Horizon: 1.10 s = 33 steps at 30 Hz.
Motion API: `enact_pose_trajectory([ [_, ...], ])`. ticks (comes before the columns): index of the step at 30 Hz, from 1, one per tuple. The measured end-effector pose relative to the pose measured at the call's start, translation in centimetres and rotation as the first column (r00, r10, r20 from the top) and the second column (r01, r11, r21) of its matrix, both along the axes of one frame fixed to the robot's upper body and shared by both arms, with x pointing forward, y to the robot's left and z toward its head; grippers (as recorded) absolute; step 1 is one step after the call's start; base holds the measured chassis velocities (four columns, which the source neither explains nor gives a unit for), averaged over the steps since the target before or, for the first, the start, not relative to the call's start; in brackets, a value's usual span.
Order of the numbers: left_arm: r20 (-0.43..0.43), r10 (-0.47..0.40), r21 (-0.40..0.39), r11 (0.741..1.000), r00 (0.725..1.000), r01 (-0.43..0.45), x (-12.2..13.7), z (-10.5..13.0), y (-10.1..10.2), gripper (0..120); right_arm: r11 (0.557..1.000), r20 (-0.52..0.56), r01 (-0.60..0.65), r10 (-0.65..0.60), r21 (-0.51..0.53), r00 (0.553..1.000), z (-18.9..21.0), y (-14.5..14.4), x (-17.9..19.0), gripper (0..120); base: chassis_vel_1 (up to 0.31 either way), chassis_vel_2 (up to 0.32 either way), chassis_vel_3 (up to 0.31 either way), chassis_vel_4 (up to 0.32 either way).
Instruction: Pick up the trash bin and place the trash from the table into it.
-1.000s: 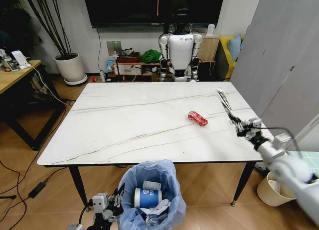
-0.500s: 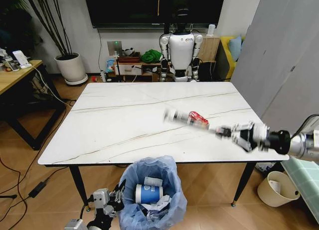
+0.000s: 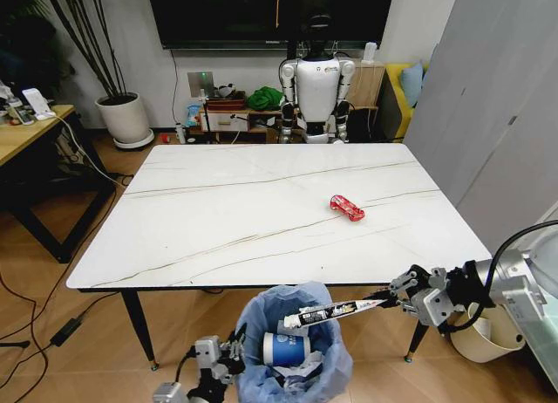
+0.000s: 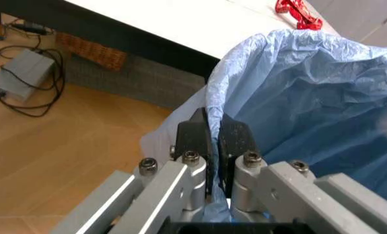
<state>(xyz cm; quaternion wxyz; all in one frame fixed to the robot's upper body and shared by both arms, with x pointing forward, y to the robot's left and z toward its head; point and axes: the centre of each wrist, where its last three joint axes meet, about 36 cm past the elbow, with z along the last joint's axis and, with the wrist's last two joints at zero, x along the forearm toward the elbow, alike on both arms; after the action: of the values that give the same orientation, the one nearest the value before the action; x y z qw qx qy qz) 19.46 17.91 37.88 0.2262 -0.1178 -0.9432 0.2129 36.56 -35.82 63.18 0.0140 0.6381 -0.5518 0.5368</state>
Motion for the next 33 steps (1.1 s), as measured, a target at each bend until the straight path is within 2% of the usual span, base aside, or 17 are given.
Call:
enact_pose_trajectory([
  [10, -0.011, -0.003, -0.002, 1.000, 1.000, 0.003, -0.1, 0.0, -0.1, 0, 0.999, -0.045, -0.026, 0.028, 0.042, 0.999, -1.7, 0.7, -0.5, 0, 0.000, 0.000, 0.000, 0.000],
  [11, -0.013, -0.001, -0.001, 1.000, 1.000, 0.001, -0.2, 0.0, 0.0, 0, 0.998, -0.061, -0.029, 0.032, 0.057, 0.998, -2.1, 0.7, -0.5, 5, 0.000, 0.000, 0.000, 0.000],
  [12, -0.013, -0.001, -0.001, 1.000, 1.000, 0.001, -0.2, 0.0, 0.0, 0, 0.998, -0.061, -0.029, 0.032, 0.057, 0.998, -2.1, 0.7, -0.5, 5, 0.000, 0.000, 0.000, 0.000],
  [15, -0.012, 0.006, -0.002, 1.000, 1.000, -0.006, -0.1, 0.1, -0.1, 0, 0.995, -0.091, -0.038, 0.047, 0.095, 0.995, -3.1, 1.0, -0.5, 20, 0.000, 0.000, 0.000, 0.000],
  [16, -0.012, 0.006, -0.002, 1.000, 1.000, -0.006, -0.1, 0.1, -0.1, 0, 0.995, -0.091, -0.038, 0.047, 0.095, 0.995, -3.1, 1.0, -0.5, 20, 0.000, 0.000, 0.000, 0.000],
  [17, -0.010, 0.008, -0.005, 1.000, 1.000, -0.008, -0.1, 0.1, -0.4, 0, 0.994, -0.100, -0.041, 0.051, 0.105, 0.994, -3.5, 1.1, -0.5, 31, 0.000, 0.000, 0.000, 0.000],
  [19, -0.011, 0.011, -0.010, 1.000, 1.000, -0.011, -0.1, 0.2, -0.6, 0, 0.993, -0.103, -0.044, 0.056, 0.112, 0.993, -3.7, 1.2, -0.4, 45, 0.000, 0.000, 0.000, 0.000],
  [21, -0.011, 0.012, -0.010, 1.000, 1.000, -0.013, -0.1, 0.1, -0.7, 0, 0.993, -0.104, -0.045, 0.057, 0.113, 0.993, -3.8, 1.2, -0.4, 47, 0.000, 0.000, 0.000, 0.000],
  [23, -0.012, 0.016, -0.009, 1.000, 1.000, -0.016, -0.1, 0.1, -0.8, 0, 0.991, -0.110, -0.044, 0.058, 0.123, 0.992, -3.9, 1.2, -0.3, 58, 0.000, 0.000, 0.000, 0.000],
  [24, -0.012, 0.016, -0.009, 1.000, 1.000, -0.016, -0.1, 0.1, -0.8, 0, 0.991, -0.110, -0.044, 0.058, 0.123, 0.992, -3.9, 1.2, -0.3, 58, 0.000, 0.000, 0.000, 0.000],
  [27, -0.015, 0.022, -0.004, 1.000, 1.000, -0.022, -0.4, 0.2, -0.7, 0, 0.982, -0.129, -0.007, 0.032, 0.187, 0.991, -4.6, 1.1, -0.3, 74, 0.000, 0.000, 0.000, 0.000],
  [29, -0.017, 0.024, -0.001, 1.000, 1.000, -0.024, -0.6, 0.2, -0.6, 0, 0.973, -0.138, 0.024, 0.007, 0.228, 0.990, -5.0, 1.0, -0.2, 77, 0.000, 0.000, 0.000, 0.000],
  [30, -0.019, 0.025, 0.004, 1.000, 1.000, -0.025, -0.8, 0.3, -0.5, 0, 0.951, -0.155, 0.083, -0.037, 0.297, 0.987, -5.6, 0.7, -0.1, 81, 0.000, 0.000, 0.000, 0.000],
  [32, -0.022, 0.028, 0.016, 1.000, 0.999, -0.027, -1.3, 0.4, -0.2, 0, 0.874, -0.202, 0.215, -0.138, 0.435, 0.970, -7.1, 0.5, 0.2, 90, 0.000, 0.000, 0.000, 0.000],
  [33, -0.022, 0.028, 0.016, 1.000, 0.999, -0.027, -1.3, 0.4, -0.2, 0, 0.874, -0.202, 0.215, -0.138, 0.435, 0.970, -7.1, 0.5, 0.2, 90, 0.000, 0.000, 0.000, 0.000],
])
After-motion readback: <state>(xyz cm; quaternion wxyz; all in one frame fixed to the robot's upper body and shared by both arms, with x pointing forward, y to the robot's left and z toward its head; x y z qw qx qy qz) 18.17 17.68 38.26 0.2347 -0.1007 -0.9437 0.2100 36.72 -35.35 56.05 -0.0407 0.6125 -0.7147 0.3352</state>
